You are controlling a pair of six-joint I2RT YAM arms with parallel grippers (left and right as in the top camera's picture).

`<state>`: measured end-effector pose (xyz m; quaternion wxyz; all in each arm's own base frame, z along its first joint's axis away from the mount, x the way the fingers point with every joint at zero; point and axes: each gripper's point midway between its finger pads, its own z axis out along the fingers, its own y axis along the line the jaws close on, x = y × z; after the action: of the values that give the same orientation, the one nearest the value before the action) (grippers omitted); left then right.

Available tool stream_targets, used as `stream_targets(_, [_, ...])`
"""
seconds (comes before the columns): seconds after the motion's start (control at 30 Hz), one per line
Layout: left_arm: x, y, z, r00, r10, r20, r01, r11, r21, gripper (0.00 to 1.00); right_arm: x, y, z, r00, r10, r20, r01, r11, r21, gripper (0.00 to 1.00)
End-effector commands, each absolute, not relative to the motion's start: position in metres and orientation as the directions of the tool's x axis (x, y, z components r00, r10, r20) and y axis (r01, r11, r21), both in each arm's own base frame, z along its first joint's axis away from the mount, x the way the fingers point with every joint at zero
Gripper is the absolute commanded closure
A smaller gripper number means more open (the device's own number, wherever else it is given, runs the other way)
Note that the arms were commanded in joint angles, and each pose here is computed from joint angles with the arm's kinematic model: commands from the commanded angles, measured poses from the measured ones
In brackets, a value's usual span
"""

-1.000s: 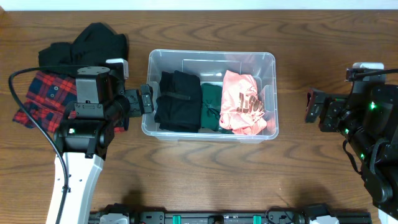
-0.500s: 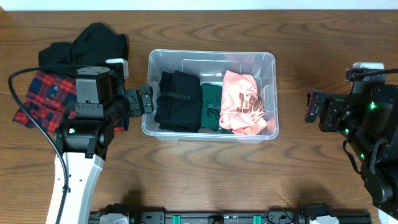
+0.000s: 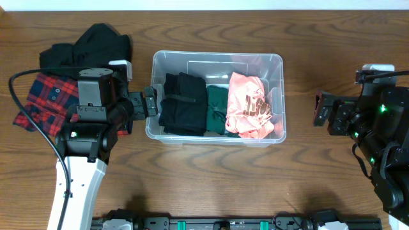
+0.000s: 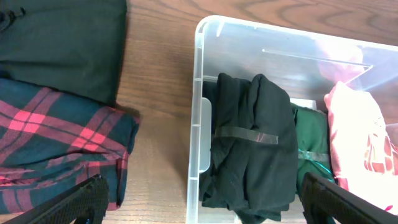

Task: Pack container

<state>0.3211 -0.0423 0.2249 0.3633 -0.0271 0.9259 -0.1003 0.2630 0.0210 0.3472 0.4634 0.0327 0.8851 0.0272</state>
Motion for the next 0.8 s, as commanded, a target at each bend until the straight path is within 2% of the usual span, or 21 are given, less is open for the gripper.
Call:
stream_targets(0.0, [0.3228, -0.0387, 0.2284, -0.728, -0.118, -0.676, 0.018, 0.981, -0.191, 0.02, 0.2626, 0.0177, 0.3501, -0.562, 0.071, -0.824, 0.035, 0.997, 0.062, 0.01])
stream_targets(0.77, [0.3232, -0.0296, 0.2301, -0.717, -0.120, -0.687, -0.017, 0.988, -0.154, 0.02, 0.2626, 0.0176, 0.3501, -0.562, 0.071, -0.824, 0.035, 0.997, 0.061, 0.01])
